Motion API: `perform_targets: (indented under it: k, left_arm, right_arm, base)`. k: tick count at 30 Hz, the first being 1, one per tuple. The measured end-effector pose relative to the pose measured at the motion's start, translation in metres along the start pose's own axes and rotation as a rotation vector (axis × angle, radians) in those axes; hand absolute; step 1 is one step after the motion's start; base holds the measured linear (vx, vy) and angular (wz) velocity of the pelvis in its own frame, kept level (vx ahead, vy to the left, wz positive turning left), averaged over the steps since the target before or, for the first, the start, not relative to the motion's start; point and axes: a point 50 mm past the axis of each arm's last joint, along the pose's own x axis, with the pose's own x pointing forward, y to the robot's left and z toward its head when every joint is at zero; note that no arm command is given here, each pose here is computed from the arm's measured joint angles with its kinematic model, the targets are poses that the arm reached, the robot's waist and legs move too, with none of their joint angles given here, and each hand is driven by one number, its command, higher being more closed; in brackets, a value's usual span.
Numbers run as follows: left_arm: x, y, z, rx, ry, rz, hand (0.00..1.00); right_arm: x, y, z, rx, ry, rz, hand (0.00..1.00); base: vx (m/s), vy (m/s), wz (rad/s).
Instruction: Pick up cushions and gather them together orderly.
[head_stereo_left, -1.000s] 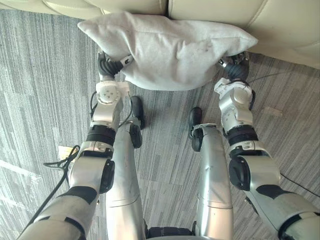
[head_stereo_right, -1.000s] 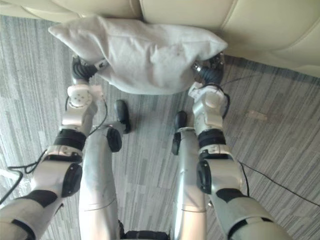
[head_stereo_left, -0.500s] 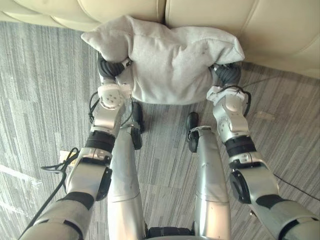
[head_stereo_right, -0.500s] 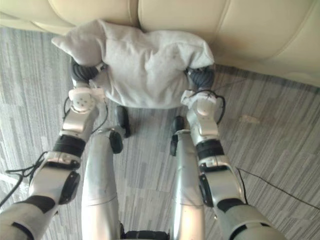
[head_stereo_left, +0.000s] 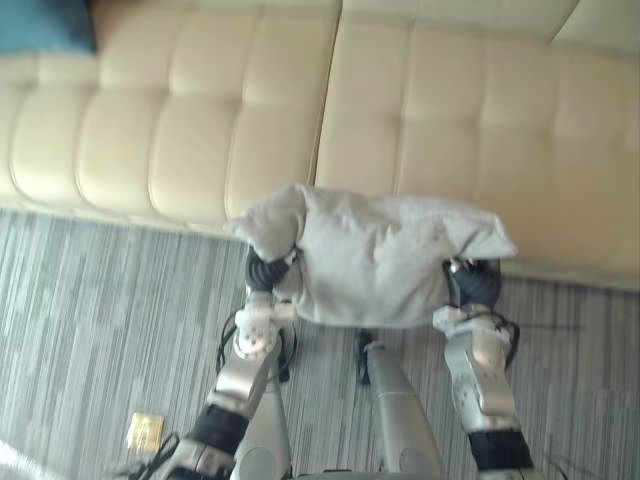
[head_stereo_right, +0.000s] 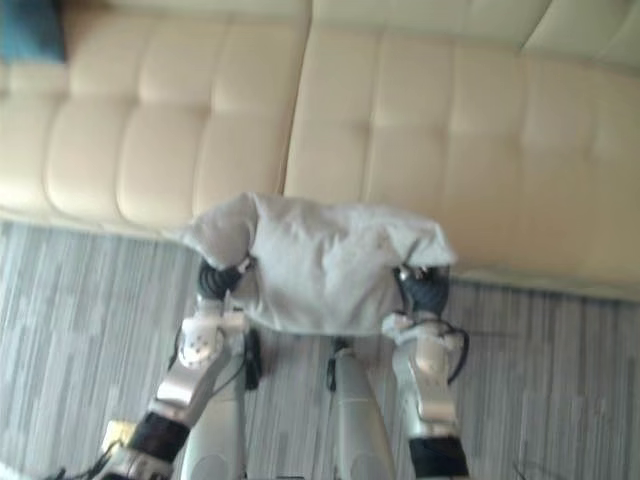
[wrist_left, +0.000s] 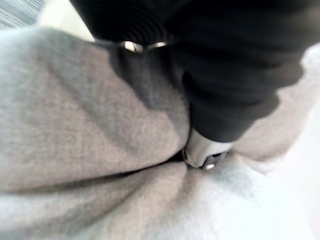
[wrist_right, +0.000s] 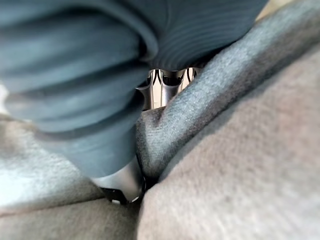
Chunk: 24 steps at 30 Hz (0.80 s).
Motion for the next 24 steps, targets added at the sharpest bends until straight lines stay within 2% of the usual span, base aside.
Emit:
perform_targets:
  k: [9, 14, 18, 24]
  left_arm:
    - [-0.036, 0.010, -0.012, -0.006, 0.068, -0.017, 1.00]
    - [-0.046, 0.009, -0.020, -0.007, 0.119, -0.022, 1.00]
    - [-0.050, 0.009, -0.023, -0.008, 0.136, -0.021, 1.00]
    - [-0.058, 0.015, -0.030, 0.018, 0.179, -0.015, 1.00]
  right_arm:
    - [-0.036, -0.010, 0.002, -0.069, 0.041, 0.045, 1.00]
    - [-0.037, -0.011, 0.000, -0.074, 0.060, 0.034, 1.00]
    - [-0.036, -0.011, 0.000, -0.108, 0.055, 0.039, 1.00]
    - [-0.045, -0.014, -0.022, -0.118, 0.162, 0.018, 1.00]
  base:
    - [0.08, 0.044, -0.14]
    - [0.15, 0.073, 0.01]
    - [0.29, 0.228, -0.34]
    - [0.35, 0.235, -0.38]
